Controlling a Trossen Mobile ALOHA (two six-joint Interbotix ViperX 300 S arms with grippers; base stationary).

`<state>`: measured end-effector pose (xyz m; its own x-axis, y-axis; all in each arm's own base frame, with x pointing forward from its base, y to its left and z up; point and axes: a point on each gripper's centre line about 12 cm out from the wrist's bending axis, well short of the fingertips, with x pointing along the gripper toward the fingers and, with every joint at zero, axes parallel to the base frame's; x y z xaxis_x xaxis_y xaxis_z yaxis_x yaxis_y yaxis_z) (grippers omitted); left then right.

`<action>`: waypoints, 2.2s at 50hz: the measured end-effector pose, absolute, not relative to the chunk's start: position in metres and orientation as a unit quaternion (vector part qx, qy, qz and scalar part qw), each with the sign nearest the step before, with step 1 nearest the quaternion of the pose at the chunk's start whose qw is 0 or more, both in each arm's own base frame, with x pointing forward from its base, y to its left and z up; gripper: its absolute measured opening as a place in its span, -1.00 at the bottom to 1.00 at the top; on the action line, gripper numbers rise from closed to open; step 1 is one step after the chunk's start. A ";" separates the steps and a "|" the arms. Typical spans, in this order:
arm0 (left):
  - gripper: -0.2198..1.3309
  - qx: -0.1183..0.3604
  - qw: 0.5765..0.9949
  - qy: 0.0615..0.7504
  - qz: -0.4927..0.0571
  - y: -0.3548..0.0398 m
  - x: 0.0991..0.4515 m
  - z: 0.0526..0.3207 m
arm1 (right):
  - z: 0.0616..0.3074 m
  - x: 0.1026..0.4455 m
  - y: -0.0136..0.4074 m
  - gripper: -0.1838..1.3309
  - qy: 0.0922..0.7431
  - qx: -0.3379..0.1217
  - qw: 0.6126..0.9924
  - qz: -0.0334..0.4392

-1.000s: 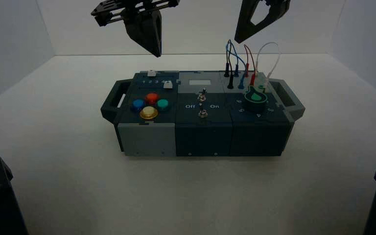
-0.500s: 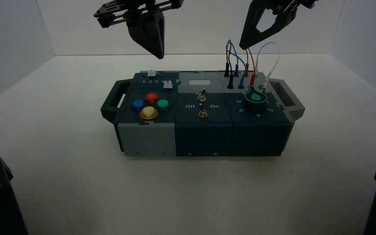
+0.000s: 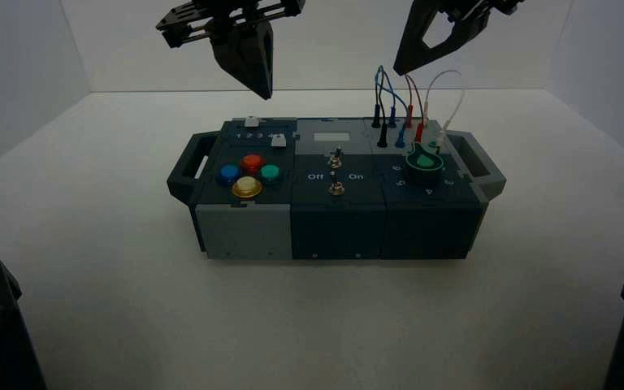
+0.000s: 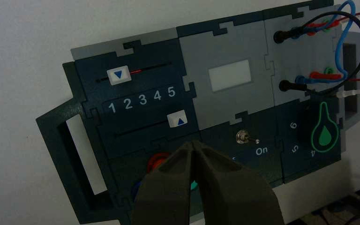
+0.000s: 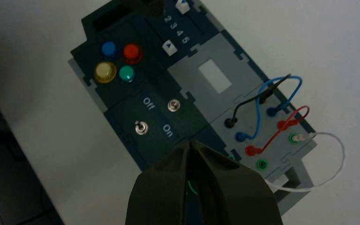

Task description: Move the bottom slider to position 4.

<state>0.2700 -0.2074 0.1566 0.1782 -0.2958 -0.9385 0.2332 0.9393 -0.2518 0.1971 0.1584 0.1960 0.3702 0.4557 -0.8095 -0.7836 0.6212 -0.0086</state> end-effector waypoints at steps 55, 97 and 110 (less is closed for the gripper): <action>-0.93 -0.023 0.769 0.614 -0.176 -0.214 0.279 0.157 | 0.183 0.206 0.165 -0.94 0.390 -0.185 0.822 0.372; -0.93 -0.032 0.745 0.641 -0.181 -0.230 0.269 0.138 | 0.178 0.207 0.165 -0.94 0.388 -0.185 0.825 0.367; -0.93 -0.033 0.750 0.636 -0.178 -0.234 0.273 0.124 | 0.179 0.207 0.165 -0.94 0.387 -0.184 0.826 0.367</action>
<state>0.2732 -0.2340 0.1242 0.1278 -0.3084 -0.9426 0.2254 0.9346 -0.2752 0.2070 0.1647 0.1795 0.4308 0.4636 -0.7743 -0.7480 0.6634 -0.0189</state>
